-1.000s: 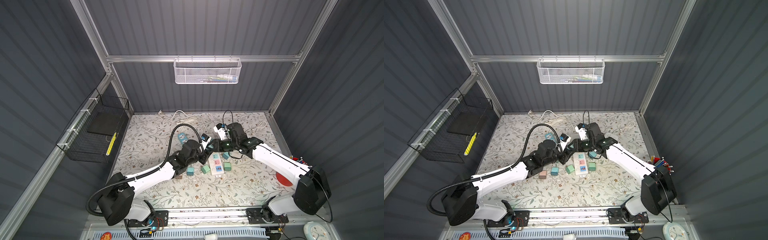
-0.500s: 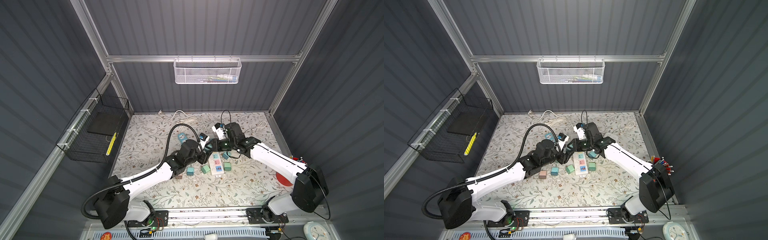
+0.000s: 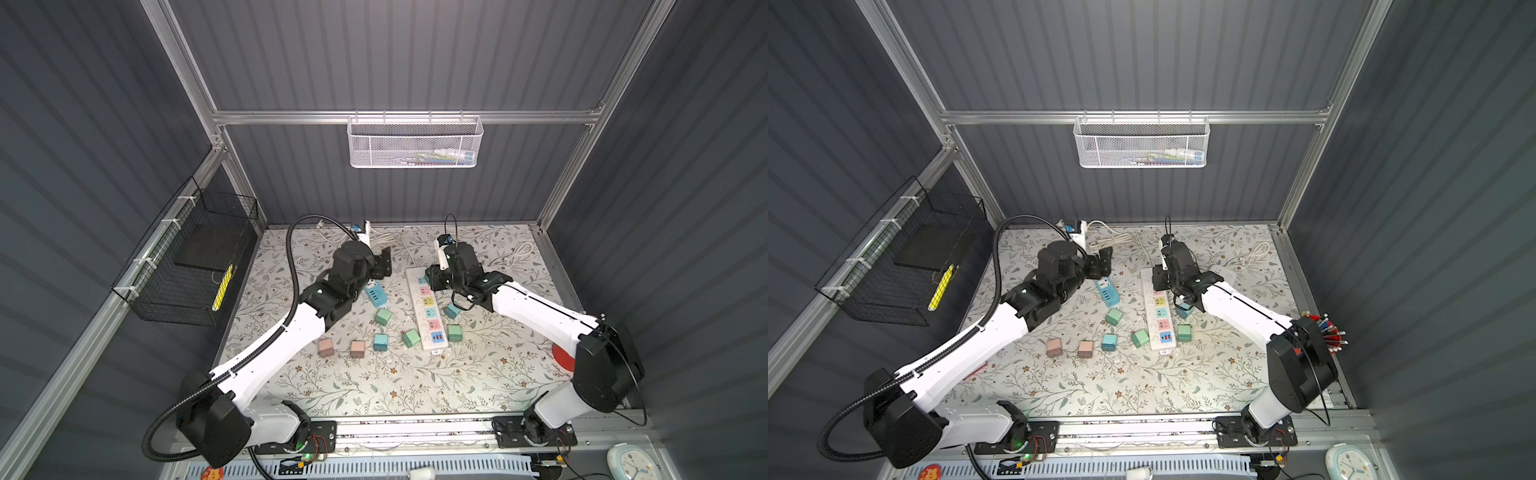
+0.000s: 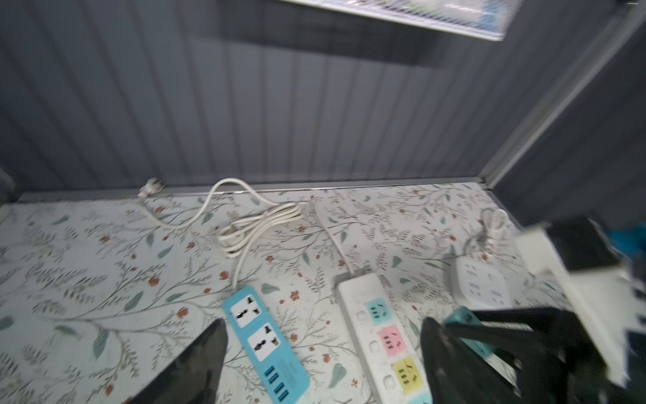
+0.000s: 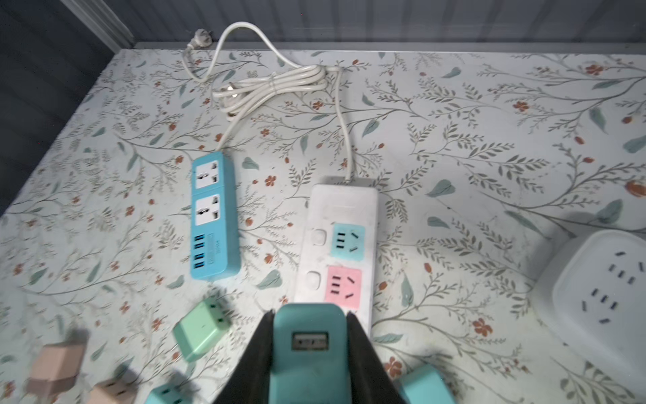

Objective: Insert the plug
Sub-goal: 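Open left gripper and withdraw while right gripper carries adapter toward white strip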

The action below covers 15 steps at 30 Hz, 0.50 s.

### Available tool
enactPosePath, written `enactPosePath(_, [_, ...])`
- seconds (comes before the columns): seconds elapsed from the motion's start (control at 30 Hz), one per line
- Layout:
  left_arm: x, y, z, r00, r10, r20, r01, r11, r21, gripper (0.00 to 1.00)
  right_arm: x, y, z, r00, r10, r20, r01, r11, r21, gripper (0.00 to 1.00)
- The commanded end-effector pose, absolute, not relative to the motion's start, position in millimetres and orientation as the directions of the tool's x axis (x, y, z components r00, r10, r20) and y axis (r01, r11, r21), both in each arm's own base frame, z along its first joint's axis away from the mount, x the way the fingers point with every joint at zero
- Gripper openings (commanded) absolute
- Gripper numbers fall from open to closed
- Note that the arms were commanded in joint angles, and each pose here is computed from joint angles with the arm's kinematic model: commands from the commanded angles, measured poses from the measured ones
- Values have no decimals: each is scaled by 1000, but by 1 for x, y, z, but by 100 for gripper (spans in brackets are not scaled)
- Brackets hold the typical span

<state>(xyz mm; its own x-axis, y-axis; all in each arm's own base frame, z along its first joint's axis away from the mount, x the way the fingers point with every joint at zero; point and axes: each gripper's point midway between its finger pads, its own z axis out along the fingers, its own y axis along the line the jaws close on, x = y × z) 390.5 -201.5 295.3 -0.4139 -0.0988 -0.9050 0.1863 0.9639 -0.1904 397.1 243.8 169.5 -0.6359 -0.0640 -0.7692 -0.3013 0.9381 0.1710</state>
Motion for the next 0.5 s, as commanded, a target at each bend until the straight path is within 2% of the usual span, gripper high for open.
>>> enactPosePath(0.0, [397,-204,262,-566,-124,-815,155,955,-253,86,417,242,166,-561,-59,-826,-263,958,111,19])
enactPosePath(0.13, [407,-207,251,-599,-103,-794,164,955,-248,87,427,251,146,-568,-58,-821,-262,958,114,19])
enactPosePath(0.47, [398,-209,235,-616,-93,-783,198,943,-268,87,447,259,114,-603,-75,-794,-234,968,86,19])
